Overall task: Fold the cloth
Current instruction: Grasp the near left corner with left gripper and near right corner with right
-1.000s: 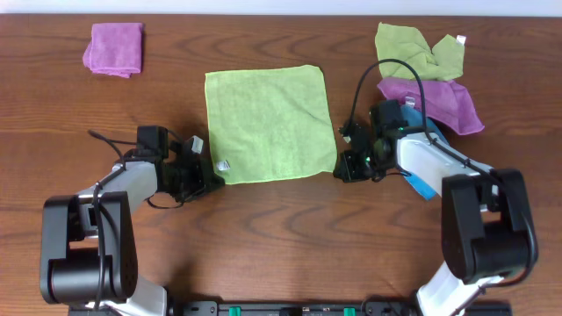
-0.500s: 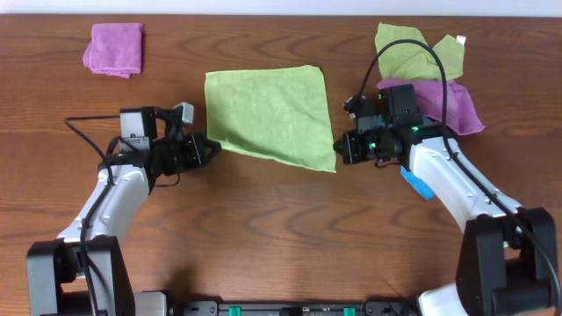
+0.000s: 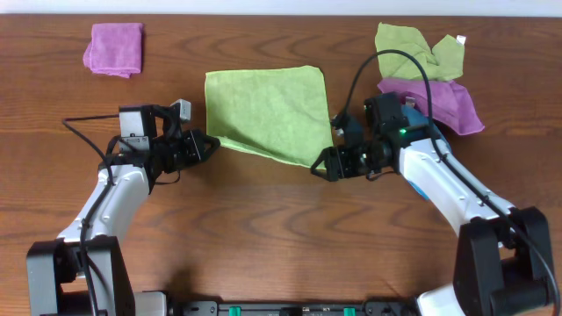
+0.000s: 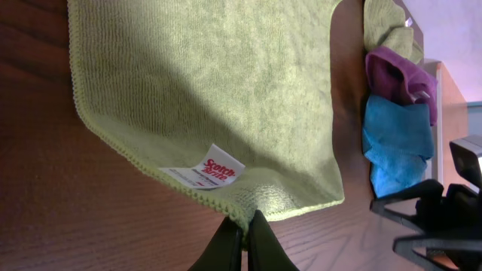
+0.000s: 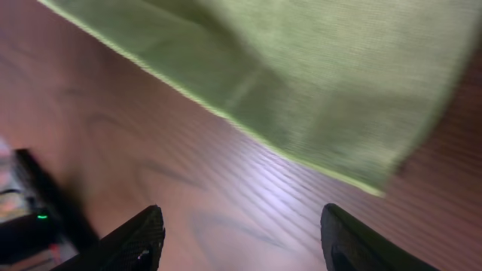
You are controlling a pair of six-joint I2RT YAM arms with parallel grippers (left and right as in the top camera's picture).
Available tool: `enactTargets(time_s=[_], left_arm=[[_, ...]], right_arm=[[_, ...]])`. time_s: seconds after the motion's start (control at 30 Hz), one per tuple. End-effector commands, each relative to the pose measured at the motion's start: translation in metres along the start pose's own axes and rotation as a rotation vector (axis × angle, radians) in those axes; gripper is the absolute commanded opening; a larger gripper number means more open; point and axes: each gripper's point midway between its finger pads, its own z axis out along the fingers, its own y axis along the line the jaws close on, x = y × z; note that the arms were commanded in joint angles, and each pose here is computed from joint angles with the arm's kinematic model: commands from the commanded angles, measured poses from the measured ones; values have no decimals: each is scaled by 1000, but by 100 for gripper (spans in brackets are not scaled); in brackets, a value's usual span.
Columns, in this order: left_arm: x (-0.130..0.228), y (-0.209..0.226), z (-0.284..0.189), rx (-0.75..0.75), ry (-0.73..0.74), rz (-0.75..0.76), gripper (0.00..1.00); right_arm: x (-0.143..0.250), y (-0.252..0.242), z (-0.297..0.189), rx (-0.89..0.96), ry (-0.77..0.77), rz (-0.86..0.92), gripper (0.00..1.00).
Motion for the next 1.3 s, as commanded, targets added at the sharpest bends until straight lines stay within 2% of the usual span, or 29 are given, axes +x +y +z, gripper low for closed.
enactTargets(time_s=[0.0, 0.07, 0.13, 0.27, 0.43, 0.53, 0.93, 1.1, 1.27], left_arm=[[-6, -4, -2, 3, -17, 11, 6], [-7, -4, -2, 3, -17, 12, 6], [-7, -4, -2, 3, -18, 15, 6], [-7, -4, -2, 3, -18, 15, 6], [-7, -4, -2, 3, -17, 23, 6], [-7, -4, -2, 3, -17, 22, 6], [-6, -4, -2, 3, -17, 22, 6], [-6, -4, -2, 3, -17, 22, 5], [-6, -4, -2, 3, -17, 22, 6]], right_arm=[[5, 36, 3, -159, 39, 57, 66], [15, 49, 6, -219, 81, 98, 69], [23, 56, 11, -256, 102, 119, 65], [18, 38, 19, -250, 45, 214, 62], [35, -2, 13, -250, 27, 354, 61], [41, 1, 12, -311, 33, 371, 62], [41, -19, 27, -185, -9, 440, 70], [43, -21, 31, -155, -5, 466, 70], [30, -32, 31, -101, -69, 472, 72]])
